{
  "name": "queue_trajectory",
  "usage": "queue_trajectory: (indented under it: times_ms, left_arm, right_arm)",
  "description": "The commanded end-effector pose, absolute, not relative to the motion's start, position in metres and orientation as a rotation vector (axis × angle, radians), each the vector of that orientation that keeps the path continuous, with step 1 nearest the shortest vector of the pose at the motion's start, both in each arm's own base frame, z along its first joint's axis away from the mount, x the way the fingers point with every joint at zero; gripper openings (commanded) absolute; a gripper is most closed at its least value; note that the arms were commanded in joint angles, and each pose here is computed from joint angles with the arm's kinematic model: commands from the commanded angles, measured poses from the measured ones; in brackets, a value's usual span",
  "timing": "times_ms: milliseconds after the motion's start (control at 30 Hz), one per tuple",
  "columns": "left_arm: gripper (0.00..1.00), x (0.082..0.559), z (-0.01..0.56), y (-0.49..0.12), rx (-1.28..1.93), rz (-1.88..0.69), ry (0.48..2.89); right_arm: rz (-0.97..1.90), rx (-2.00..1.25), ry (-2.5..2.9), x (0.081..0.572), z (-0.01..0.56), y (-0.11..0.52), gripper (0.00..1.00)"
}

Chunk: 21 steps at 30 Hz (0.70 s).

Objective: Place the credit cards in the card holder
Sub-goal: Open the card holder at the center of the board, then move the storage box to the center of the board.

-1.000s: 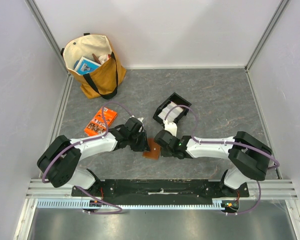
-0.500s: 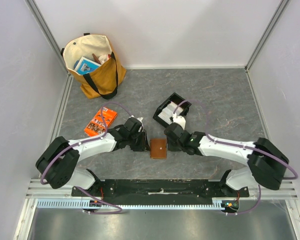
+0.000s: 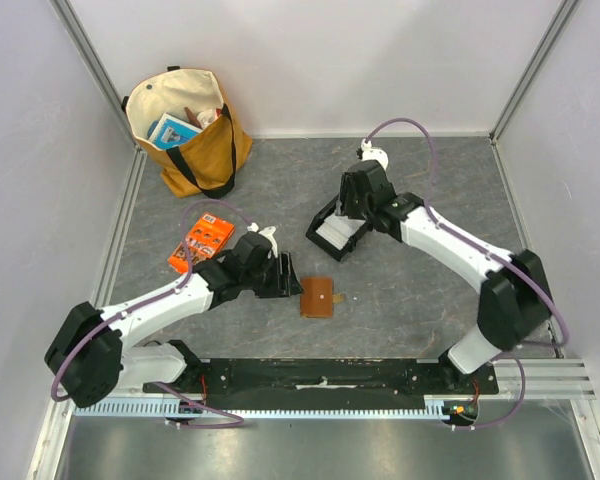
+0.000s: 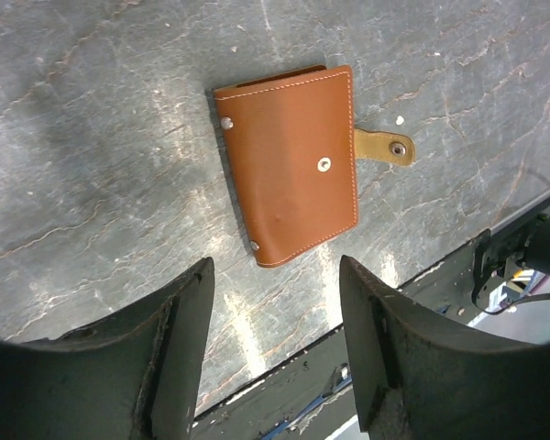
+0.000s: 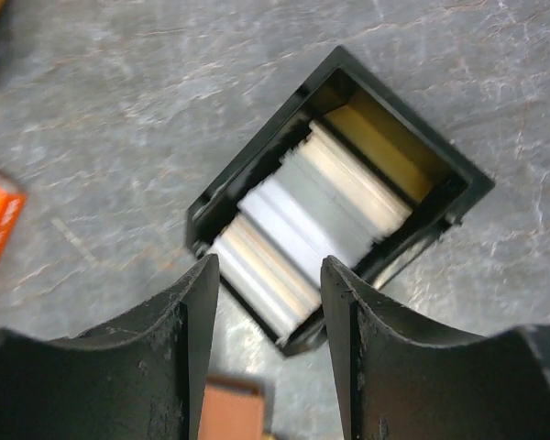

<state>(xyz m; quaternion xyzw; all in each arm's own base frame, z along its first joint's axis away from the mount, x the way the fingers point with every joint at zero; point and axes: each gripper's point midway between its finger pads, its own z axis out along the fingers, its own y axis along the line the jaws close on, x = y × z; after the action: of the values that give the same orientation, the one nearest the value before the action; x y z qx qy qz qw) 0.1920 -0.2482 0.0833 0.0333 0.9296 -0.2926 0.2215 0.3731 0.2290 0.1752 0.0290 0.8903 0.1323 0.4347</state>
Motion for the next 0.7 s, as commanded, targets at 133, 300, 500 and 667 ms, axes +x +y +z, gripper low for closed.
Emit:
queue_trajectory:
  times_ms: [133, 300, 500, 667]
  left_arm:
    - [0.64, 0.192, 0.090, -0.237, 0.078, -0.750, 2.550]
    - [0.64, 0.191, 0.086, -0.236, 0.078, -0.740, 2.559]
    - [0.64, 0.193, 0.085, -0.237, 0.085, -0.731, 2.565]
    - [0.64, 0.193, 0.082, -0.238, 0.098, -0.730, 2.574]
  right_arm:
    - [0.212, -0.057, 2.389, 0.409, 0.112, 0.207, 0.57]
    - [0.159, -0.058, 2.456, 0.403, 0.088, 0.187, 0.58]
    - [0.125, -0.099, 2.479, 0.378, 0.083, 0.170, 0.58]
    - [0.110, -0.143, 2.484, 0.355, 0.080, 0.157, 0.58]
